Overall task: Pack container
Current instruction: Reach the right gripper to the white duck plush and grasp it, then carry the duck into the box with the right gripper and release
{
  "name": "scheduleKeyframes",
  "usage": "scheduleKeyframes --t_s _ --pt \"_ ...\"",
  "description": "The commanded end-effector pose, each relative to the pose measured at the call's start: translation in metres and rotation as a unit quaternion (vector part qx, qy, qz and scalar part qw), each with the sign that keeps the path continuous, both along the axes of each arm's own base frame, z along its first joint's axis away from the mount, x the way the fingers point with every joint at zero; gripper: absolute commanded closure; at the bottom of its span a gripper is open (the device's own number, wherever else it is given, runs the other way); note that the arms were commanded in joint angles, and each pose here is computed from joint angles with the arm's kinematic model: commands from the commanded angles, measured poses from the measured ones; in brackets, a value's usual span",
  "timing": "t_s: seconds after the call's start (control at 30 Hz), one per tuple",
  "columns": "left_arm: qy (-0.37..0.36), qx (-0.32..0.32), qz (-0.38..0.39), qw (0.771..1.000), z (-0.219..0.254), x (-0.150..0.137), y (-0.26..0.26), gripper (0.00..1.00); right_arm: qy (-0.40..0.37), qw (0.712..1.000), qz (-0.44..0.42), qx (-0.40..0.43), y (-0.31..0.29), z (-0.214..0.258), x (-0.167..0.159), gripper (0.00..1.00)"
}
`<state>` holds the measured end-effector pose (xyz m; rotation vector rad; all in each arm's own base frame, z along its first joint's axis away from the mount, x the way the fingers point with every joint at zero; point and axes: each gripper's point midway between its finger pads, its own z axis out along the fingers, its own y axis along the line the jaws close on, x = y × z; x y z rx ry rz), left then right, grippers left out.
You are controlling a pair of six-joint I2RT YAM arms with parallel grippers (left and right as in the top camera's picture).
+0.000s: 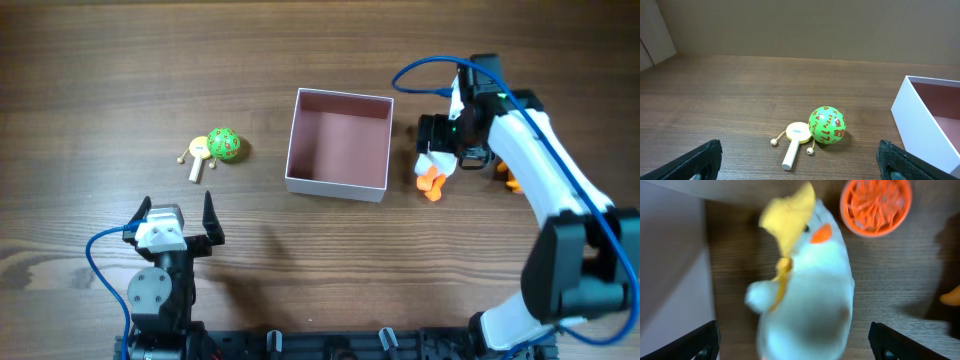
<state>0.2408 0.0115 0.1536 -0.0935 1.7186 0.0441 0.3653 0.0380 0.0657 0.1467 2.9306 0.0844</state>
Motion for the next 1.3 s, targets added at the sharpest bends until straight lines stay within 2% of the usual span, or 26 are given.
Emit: scheduleKeyframes --t_s 0.0,0.03,0.07,0.13,0.17,0.37,0.53,0.67,0.77,0.9,1.0,1.27 --pt "-0.002 0.007 -0.007 1.000 -0.001 0.000 -0.002 0.00 0.036 0.999 -0.025 -0.021 -0.008 -0.024 -0.004 0.06" --pt "-0.002 0.007 -0.007 1.000 -0.001 0.000 -0.002 0.00 0.043 0.999 -0.026 -0.021 -0.008 -0.028 -0.005 0.14" --pt "-0.002 0.007 -0.007 1.000 -0.001 0.000 -0.002 0.00 0.049 0.998 -0.026 -0.022 -0.008 -0.032 -0.006 0.33" --pt "-0.002 0.007 -0.007 1.000 -0.001 0.000 -0.002 0.00 0.052 0.998 -0.027 -0.027 -0.010 -0.034 -0.007 0.85" --pt "-0.002 0.007 -0.007 1.000 -0.001 0.000 -0.002 0.00 0.052 0.998 -0.027 -0.030 -0.011 -0.033 -0.007 0.96" --pt "-0.002 0.007 -0.007 1.000 -0.001 0.000 -0.002 0.00 0.035 0.998 -0.027 -0.039 -0.013 0.008 -0.004 0.96" --pt "-0.002 0.007 -0.007 1.000 -0.001 0.000 -0.002 0.00 -0.046 0.998 0.001 -0.043 0.008 0.089 0.001 0.96" --pt "-0.002 0.007 -0.007 1.000 -0.001 0.000 -0.002 0.00 -0.116 0.992 0.045 -0.018 0.048 0.146 -0.003 0.96" --pt "-0.002 0.007 -0.007 1.000 -0.001 0.000 -0.002 0.00 -0.163 0.984 0.072 0.026 0.107 0.172 -0.016 0.96" --pt "-0.002 0.007 -0.007 1.000 -0.001 0.000 -0.002 0.00 -0.173 0.978 0.091 0.065 0.169 0.162 -0.025 0.96" --pt "-0.002 0.007 -0.007 1.000 -0.001 0.000 -0.002 0.00 -0.171 0.978 0.109 0.049 0.204 0.132 -0.022 0.96" --pt "-0.002 0.007 -0.007 1.000 -0.001 0.000 -0.002 0.00 -0.115 0.988 0.099 0.013 0.220 0.066 -0.016 0.96"
